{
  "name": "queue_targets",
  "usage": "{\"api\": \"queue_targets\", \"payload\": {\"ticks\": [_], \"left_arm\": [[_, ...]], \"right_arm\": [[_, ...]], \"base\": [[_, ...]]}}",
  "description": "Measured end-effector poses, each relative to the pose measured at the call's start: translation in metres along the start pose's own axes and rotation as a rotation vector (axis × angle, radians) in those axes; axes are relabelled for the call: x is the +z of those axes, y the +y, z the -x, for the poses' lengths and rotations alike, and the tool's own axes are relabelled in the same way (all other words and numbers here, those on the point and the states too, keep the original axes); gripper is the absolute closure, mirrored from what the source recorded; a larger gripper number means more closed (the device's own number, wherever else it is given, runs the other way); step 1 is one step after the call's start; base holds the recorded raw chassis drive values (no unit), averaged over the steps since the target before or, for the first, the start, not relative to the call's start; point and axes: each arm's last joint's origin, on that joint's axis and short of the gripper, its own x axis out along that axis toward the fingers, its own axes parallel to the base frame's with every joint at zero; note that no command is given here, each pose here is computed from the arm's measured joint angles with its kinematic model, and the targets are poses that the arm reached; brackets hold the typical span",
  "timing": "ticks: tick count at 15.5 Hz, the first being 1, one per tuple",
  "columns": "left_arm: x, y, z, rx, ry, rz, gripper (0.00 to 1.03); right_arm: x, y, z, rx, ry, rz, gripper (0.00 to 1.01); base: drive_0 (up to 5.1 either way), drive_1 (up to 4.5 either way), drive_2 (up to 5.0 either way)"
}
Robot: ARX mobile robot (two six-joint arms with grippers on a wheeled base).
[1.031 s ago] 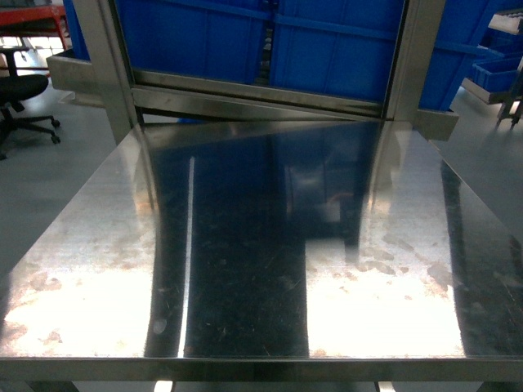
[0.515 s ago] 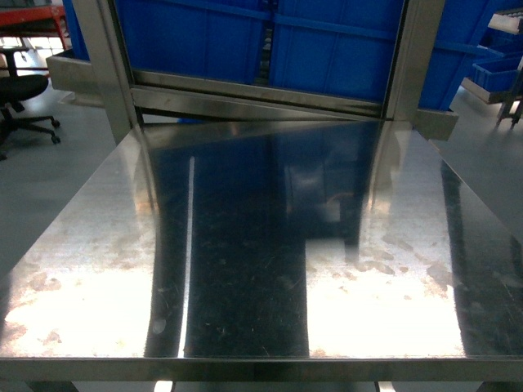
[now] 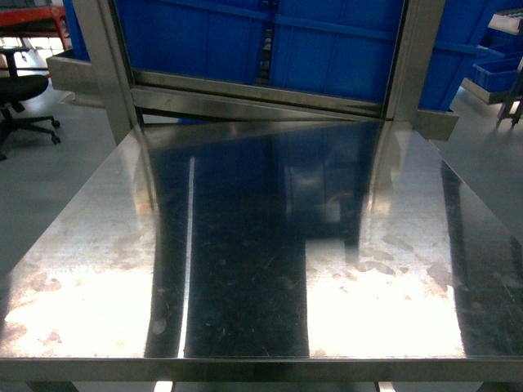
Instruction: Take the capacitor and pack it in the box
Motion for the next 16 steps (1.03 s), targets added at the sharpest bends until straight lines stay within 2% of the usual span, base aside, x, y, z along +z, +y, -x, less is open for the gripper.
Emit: {"api": "queue_targets", "payload": {"ticks": [1,2,4,16], "left_arm": [[-0.0017,0.0000,0.0049,0.000,0.003,0.000,0.59],[0.0031,-0.0001,0.0057,-0.003,-0.044,0.000,0.59],[-0.0005,0.0000,0.0055,0.001,-0.011,0.000,0.59],[0.0003,0.0000,0.0056,0.000,-0.019,0.000,0.59]], "right_arm": [[0.0000,0.0000,0.0000,0.000,0.000,0.000,0.03],[0.0000,0.0000,0.0000,-0.001,0.000,0.000,0.03],[0.0001,0.0000,0.0000,0.000,-0.001,0.000,0.03],[0.0000,0.0000,0.0000,0.000,0.000,0.000,0.03]], "base": [[0.0,0.00,0.0],[0.0,0.00,0.0],[0.0,0.00,0.0],[0.0,0.00,0.0]]}}
